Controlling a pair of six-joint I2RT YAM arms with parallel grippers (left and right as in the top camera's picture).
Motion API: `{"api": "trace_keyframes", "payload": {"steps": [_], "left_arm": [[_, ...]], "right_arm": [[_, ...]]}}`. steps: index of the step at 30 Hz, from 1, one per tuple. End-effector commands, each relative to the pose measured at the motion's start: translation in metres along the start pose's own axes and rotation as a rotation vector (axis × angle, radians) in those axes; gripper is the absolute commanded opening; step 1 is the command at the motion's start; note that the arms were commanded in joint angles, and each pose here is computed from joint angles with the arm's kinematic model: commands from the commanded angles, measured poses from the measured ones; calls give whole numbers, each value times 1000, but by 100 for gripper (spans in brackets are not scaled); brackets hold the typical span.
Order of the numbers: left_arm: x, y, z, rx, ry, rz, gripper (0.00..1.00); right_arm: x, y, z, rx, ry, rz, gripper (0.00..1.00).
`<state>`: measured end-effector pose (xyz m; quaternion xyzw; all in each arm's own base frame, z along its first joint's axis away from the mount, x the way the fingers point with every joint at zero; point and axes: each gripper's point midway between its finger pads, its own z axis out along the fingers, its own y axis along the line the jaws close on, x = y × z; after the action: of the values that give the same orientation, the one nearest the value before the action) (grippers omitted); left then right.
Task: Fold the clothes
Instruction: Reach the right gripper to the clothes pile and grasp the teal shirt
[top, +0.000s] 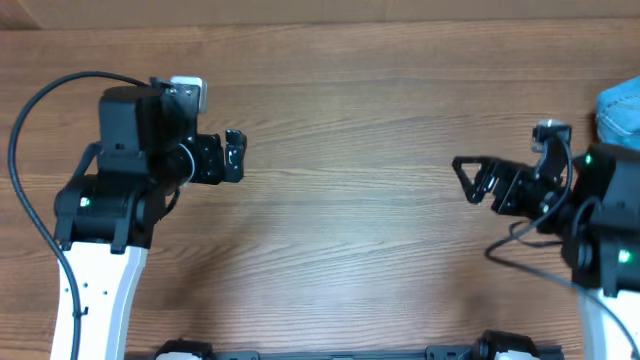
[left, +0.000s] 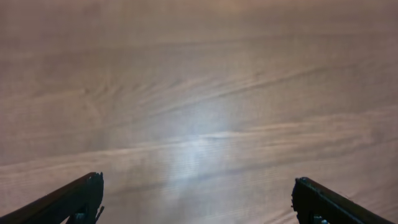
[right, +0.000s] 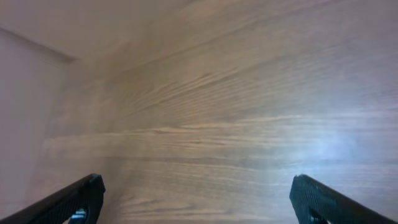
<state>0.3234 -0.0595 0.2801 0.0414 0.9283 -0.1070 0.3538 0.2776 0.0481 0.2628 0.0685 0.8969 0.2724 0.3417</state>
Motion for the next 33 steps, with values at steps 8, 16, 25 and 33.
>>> {"api": "trace_keyframes", "payload": {"steps": [8, 16, 25, 33], "left_arm": [[-6, 4, -8, -21, -18, 20, 100], [-2, 4, -7, -23, -1, 17, 100], [-1, 4, -8, -22, 3, 16, 100], [-1, 4, -7, -22, 4, 17, 100]], "right_arm": [[-103, -68, -46, 470, -144, 245, 100], [-123, -164, -107, 634, -344, 589, 100], [-111, -245, -168, 741, -525, 904, 100], [-108, -277, -210, 797, -663, 992, 100]]}}
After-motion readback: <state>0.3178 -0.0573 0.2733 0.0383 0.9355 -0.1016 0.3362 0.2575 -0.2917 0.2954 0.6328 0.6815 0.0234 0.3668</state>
